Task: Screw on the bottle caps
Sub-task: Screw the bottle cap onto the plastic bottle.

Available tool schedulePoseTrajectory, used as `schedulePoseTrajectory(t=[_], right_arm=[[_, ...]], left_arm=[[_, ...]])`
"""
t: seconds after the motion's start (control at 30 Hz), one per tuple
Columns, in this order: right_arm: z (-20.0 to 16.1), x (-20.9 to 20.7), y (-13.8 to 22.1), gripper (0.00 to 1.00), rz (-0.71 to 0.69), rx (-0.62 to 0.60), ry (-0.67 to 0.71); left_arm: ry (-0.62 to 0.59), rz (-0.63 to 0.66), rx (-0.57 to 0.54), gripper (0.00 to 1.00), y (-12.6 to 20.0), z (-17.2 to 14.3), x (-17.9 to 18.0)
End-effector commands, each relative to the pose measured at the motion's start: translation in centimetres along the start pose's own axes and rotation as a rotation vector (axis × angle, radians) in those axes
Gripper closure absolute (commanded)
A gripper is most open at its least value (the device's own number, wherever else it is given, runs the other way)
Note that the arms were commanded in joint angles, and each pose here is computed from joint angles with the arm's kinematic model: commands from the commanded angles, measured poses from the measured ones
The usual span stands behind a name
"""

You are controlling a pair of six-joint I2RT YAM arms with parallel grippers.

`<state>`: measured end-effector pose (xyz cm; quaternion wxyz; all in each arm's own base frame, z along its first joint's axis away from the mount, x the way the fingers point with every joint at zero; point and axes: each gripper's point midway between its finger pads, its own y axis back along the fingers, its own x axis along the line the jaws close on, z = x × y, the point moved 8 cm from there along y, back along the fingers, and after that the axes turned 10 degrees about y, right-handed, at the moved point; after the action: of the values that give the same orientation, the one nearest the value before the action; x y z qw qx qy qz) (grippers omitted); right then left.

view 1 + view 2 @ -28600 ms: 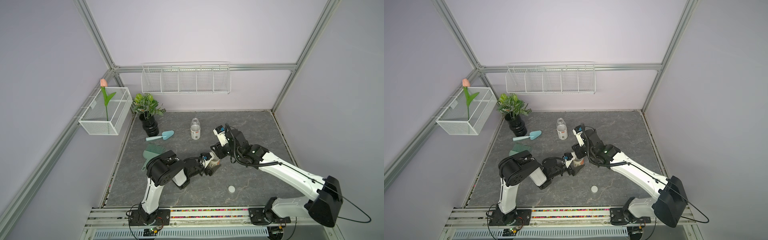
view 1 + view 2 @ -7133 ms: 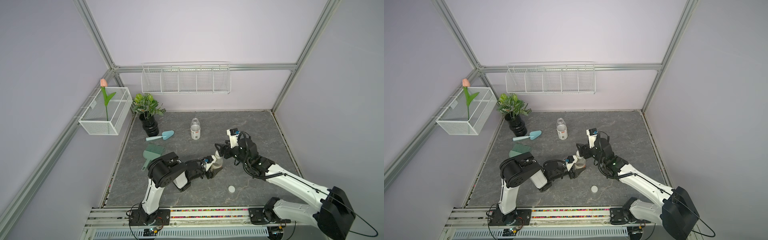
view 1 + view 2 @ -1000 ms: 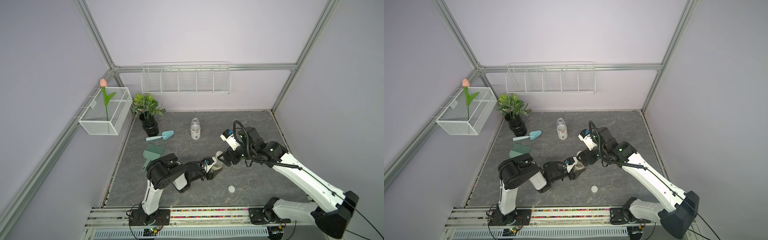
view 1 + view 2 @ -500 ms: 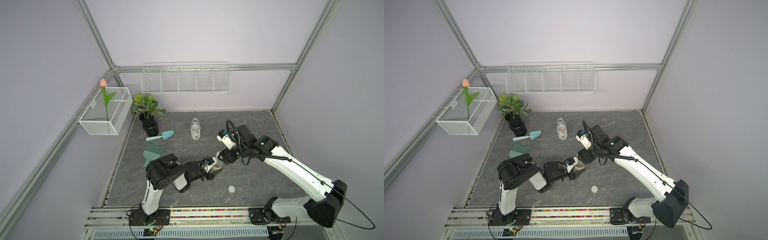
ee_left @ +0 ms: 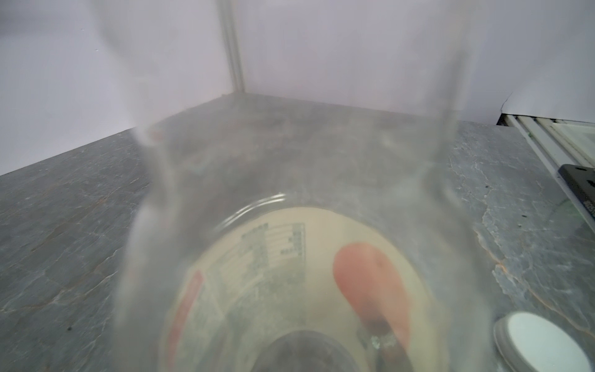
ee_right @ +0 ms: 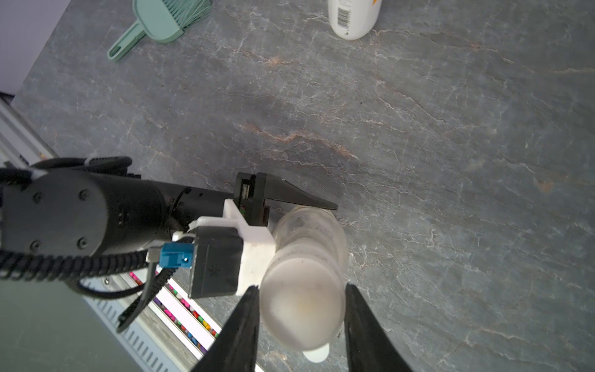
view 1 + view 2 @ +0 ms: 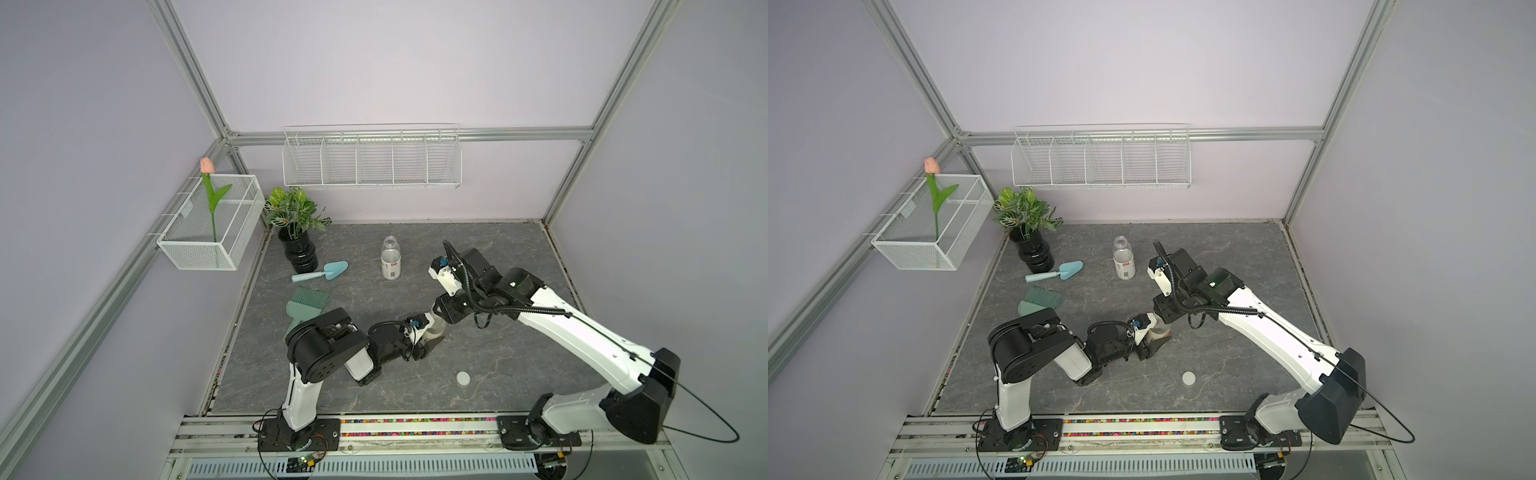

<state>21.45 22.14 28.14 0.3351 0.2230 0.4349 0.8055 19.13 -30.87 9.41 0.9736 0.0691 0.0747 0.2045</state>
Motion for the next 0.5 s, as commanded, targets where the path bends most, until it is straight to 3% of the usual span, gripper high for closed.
schedulePoseTrajectory(t=[0.0, 0.1, 0.3, 0.47], right_arm=[[-0.2, 0.1, -1.2, 0.68, -0.101, 0.036, -0.23], [-0.6, 0.7, -2.7, 0.76, -0.075, 0.071, -0.42], [-0.9, 1.6, -4.1, 0.61, 0.088, 0.046, -0.64], [-1.3, 1.0, -1.3, 0.43, 0.162, 0.017, -0.608]], left_arm=[[-0.06, 0.082, 0.122, 0.35, -0.4, -0.6, 0.0], [-0.08, 0.144, 0.146, 0.39, -0.8, 0.2, -0.1], [-0.166, 0.298, 0.147, 0.4, -1.0, 0.7, -0.3], [-0.184, 0.34, 0.12, 0.4, -0.2, 0.8, -0.2]])
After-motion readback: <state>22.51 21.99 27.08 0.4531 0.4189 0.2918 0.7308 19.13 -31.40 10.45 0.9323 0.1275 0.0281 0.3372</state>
